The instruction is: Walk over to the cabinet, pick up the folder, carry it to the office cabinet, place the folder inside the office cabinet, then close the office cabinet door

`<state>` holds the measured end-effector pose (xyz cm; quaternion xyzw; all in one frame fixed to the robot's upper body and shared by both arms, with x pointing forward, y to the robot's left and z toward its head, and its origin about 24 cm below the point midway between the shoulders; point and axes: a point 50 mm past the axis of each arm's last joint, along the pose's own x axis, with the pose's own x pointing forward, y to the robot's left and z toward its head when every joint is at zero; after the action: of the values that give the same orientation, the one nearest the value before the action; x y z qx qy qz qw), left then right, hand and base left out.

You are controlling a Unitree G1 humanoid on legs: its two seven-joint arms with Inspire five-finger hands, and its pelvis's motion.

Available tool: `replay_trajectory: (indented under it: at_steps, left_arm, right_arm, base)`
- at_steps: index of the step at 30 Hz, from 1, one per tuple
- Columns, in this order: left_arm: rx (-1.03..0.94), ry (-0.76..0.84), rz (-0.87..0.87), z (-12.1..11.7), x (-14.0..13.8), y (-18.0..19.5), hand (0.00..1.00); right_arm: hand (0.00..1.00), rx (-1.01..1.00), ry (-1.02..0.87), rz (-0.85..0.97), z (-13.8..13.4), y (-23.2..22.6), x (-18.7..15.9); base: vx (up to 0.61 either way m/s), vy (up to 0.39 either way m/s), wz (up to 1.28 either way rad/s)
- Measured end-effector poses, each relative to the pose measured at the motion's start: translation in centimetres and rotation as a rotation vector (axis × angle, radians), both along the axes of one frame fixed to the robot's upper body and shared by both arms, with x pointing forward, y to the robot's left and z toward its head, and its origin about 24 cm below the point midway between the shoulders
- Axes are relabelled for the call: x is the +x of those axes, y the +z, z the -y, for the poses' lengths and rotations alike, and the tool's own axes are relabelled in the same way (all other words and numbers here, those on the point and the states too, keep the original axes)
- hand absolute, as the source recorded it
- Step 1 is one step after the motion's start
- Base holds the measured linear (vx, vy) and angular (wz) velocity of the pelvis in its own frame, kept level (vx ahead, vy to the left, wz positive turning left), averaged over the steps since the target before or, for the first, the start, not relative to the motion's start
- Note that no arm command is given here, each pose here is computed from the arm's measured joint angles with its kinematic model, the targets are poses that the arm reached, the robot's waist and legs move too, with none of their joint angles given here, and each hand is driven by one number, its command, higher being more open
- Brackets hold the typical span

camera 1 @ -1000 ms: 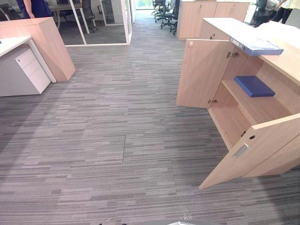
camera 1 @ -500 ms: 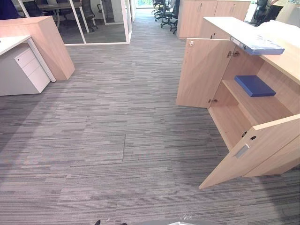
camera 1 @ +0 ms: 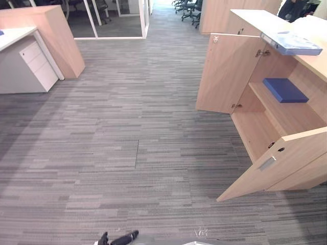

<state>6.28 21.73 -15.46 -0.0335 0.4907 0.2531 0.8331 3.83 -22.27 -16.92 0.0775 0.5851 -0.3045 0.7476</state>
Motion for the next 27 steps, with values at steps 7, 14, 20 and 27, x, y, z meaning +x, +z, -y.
replay_trajectory:
  at_steps: [7, 14, 20, 27]
  left_arm:
    - [0.015, 0.018, 0.075, 0.7, 0.6, 0.7, 1.0]
    - [0.053, -0.011, 0.018, -1.3, 0.3, 0.6, 1.0]
    - [-0.022, 0.021, -0.003, -1.0, -0.1, 0.0, 1.0]
    - [-0.094, 0.168, -0.034, -0.7, -0.9, -0.8, 1.0]
  right_arm:
    - [1.0, -0.036, 0.019, -0.02, 0.5, 0.2, 0.7]
    - [1.0, 0.055, -0.193, -0.054, -1.3, -0.5, -1.6]
    - [1.0, 0.063, -0.195, 0.079, -1.6, -0.1, 1.4]
    - [1.0, 0.054, -0.152, 0.148, -1.5, 0.3, 3.3]
  base:
    - [0.26, 0.143, -0.46]
    - [0.53, 0.433, -0.45]
    - [0.51, 0.33, -0.42]
    - [0.33, 0.033, -0.27]
